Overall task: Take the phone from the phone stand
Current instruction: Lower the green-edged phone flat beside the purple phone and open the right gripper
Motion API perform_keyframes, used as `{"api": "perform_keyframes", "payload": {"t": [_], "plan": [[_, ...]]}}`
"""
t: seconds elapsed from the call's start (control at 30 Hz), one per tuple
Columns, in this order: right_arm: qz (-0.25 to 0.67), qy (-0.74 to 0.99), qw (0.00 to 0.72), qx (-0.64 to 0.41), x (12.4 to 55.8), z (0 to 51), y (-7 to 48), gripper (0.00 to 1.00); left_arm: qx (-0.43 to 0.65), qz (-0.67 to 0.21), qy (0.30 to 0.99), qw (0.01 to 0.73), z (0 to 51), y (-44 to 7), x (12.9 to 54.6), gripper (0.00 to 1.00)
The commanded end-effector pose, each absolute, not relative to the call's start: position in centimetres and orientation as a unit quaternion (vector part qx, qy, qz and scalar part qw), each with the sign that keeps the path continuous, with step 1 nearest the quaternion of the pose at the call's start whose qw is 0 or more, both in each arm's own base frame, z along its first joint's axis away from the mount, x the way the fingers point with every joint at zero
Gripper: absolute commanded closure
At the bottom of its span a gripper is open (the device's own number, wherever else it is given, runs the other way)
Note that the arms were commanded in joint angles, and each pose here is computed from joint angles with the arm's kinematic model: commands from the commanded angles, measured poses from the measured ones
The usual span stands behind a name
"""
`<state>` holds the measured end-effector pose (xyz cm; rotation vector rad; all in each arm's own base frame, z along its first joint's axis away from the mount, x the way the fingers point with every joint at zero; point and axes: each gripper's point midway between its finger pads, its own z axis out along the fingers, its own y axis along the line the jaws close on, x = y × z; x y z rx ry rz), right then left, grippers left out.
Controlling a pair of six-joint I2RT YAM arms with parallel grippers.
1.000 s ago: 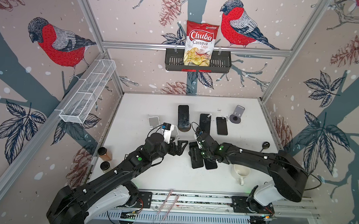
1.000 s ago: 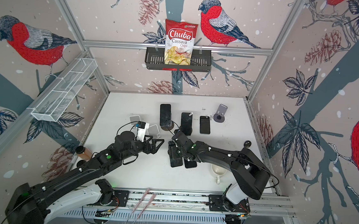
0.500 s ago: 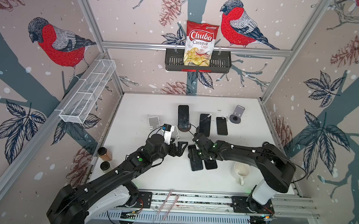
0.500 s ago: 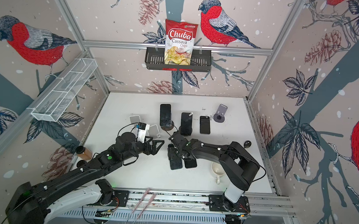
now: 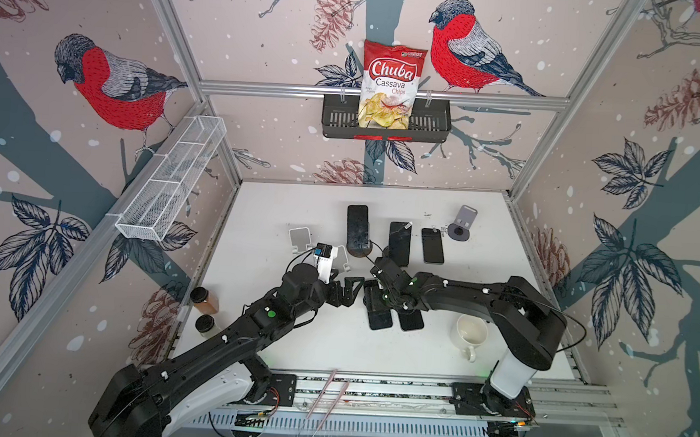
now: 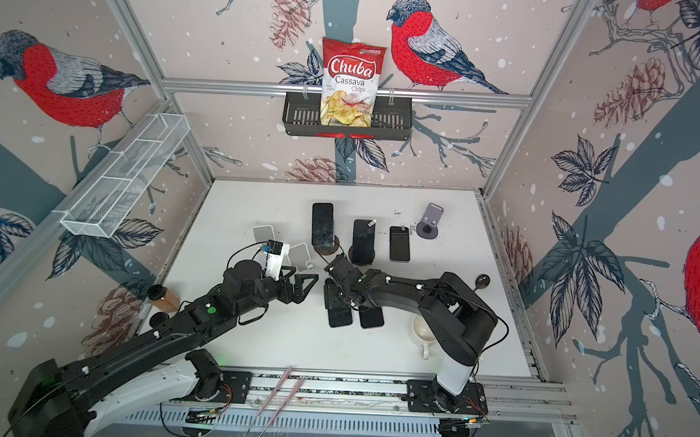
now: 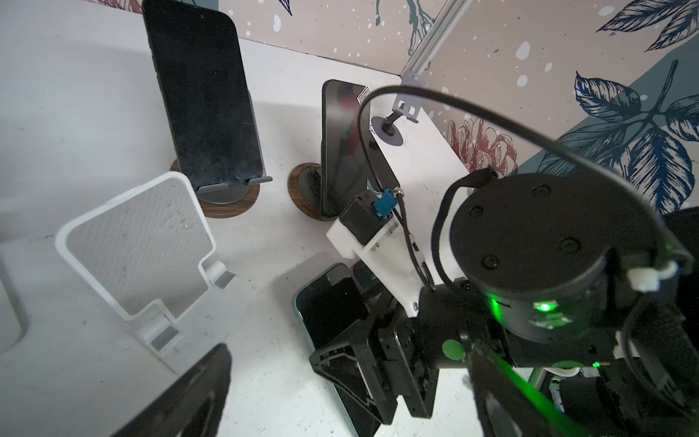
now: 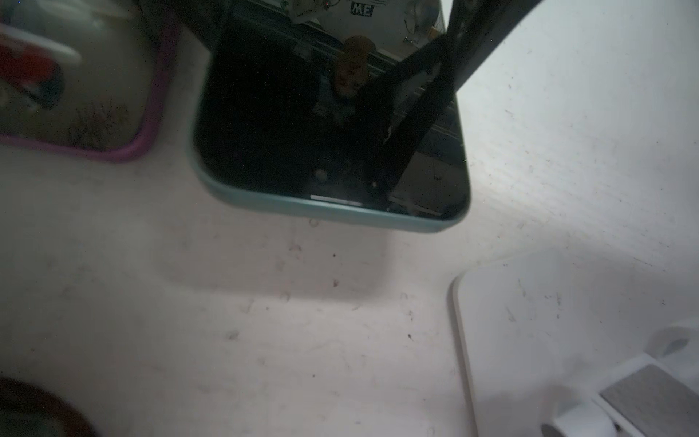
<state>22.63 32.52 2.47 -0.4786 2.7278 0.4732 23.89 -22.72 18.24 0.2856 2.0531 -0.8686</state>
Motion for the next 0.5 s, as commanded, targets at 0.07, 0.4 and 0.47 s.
{"api": "perform_keyframes", "payload": {"t": [0.07, 0.4, 0.47], "plan": [[0.1, 0.973, 0.14, -0.157, 21.5, 0.5, 30.3, 0.3, 0.113, -0.354, 0.807, 0.46, 19.5, -22.7, 24.3, 0.03], [0.035, 0.976, 0.144, -0.163, 20.8, -1.0, 29.4, 0.28, 0.113, -0.354, 0.809, 0.455, 18.3, -22.5, 24.0, 0.03], [0.026, 0.976, 0.142, -0.163, 20.7, -1.3, 29.3, 0.28, 0.114, -0.353, 0.809, 0.455, 18.2, -22.5, 24.0, 0.03]]}}
